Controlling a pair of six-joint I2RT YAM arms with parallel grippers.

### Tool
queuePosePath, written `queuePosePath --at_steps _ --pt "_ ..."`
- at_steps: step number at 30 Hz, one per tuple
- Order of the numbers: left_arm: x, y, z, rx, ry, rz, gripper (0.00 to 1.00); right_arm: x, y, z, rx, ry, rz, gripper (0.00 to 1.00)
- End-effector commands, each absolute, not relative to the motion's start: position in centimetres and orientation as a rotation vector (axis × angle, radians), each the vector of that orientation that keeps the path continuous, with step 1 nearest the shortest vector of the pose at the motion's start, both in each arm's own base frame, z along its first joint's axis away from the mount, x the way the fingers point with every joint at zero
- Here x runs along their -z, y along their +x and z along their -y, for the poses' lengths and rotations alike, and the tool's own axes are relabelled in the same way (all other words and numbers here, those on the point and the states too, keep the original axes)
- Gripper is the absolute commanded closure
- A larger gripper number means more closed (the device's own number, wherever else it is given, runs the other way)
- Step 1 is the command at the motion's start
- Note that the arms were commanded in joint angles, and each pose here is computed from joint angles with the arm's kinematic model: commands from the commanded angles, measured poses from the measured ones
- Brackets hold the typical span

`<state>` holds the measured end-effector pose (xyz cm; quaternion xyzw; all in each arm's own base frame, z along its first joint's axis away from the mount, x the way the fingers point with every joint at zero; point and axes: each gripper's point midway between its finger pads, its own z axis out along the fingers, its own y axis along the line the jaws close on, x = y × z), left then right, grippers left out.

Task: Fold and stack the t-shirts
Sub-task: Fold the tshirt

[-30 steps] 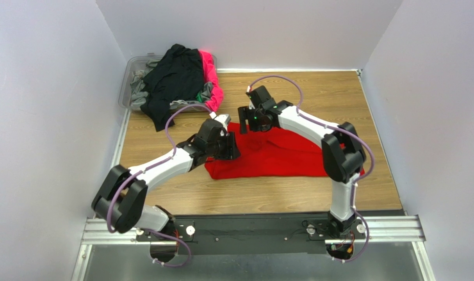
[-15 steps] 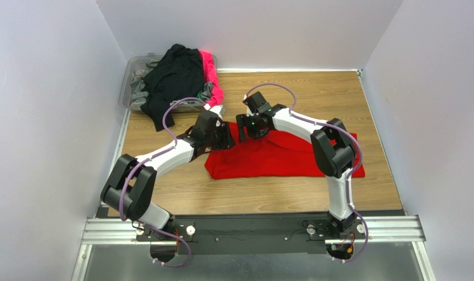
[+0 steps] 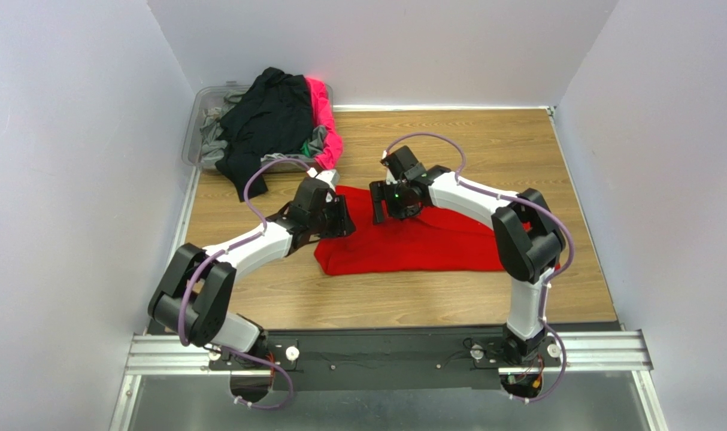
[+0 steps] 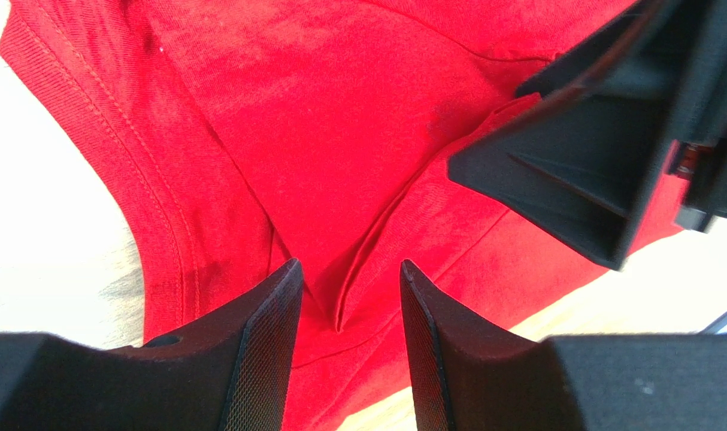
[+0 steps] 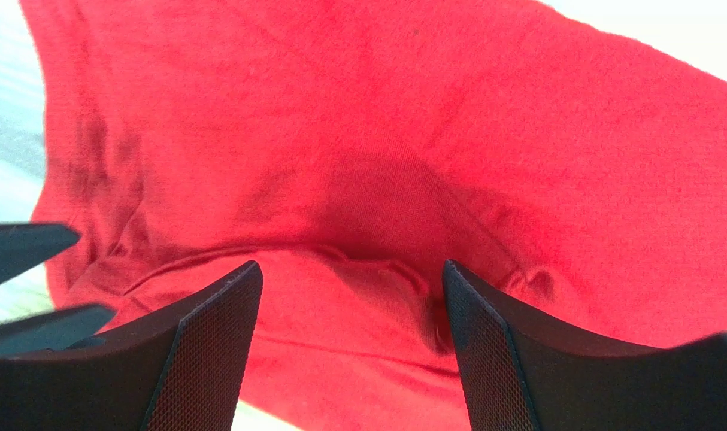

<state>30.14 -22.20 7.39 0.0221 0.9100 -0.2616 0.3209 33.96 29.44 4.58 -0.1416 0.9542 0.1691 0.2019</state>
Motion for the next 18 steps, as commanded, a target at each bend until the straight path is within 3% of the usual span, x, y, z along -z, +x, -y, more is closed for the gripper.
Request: queuePosePath --at_steps 1,18 --pt "-7.9 30.3 21.9 0.682 0.056 -2.358 0.48 -5.7 33.0 -29.7 -0.537 -0.4 -2.66 0.2" --pt "-7.1 29.0 21.2 0.68 0.055 -2.362 0.48 -5.1 30.6 -29.2 -0.599 -0.463 -2.675 0.2"
